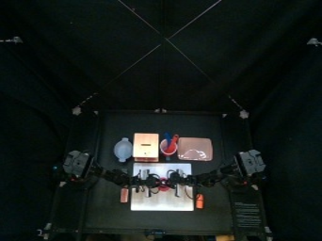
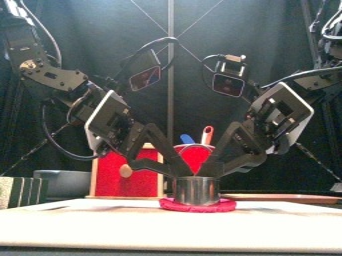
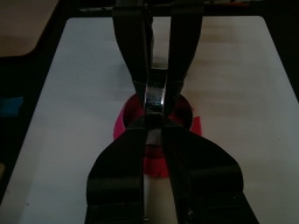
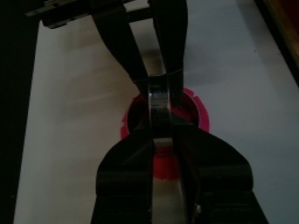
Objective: Get the cutter from the drawer then cut the dough then place the extra dough in the bowl
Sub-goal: Cut the dough
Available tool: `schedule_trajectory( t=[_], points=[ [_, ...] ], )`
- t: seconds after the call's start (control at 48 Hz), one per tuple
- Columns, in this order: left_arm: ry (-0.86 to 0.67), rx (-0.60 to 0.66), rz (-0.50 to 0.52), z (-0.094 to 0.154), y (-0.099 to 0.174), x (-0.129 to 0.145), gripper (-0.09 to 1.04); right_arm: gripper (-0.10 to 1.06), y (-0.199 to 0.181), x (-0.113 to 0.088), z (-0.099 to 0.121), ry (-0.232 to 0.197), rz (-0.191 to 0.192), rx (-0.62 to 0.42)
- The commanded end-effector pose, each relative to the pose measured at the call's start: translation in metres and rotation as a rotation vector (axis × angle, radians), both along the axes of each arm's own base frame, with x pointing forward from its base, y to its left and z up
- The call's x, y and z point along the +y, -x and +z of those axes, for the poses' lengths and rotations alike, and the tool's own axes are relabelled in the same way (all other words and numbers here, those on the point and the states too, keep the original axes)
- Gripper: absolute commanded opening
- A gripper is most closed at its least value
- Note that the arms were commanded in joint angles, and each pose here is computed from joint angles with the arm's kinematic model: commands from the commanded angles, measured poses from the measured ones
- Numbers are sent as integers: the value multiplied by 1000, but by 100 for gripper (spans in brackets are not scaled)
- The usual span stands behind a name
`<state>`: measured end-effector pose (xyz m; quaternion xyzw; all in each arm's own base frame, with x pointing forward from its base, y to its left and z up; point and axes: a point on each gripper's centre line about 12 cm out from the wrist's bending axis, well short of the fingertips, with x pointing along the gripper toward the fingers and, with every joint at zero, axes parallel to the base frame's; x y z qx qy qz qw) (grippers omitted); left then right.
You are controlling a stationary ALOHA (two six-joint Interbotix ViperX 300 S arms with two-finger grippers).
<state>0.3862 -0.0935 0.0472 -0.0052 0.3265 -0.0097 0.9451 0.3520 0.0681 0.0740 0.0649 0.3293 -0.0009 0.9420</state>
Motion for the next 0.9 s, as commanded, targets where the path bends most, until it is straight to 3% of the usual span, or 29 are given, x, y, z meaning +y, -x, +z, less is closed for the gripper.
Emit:
schedule_trajectory(
  t=[0.021,0.375,0.896],
  points=[
    [-6,161,-105,-35,21,-33,48,37,6,4,-26,6,14,97],
    [3,213,-125,-40,21,-38,48,37,7,6,-32,11,22,113],
    [7,214,-69,-42,30,-24,48,37,6,3,-16,15,38,80]
  ],
)
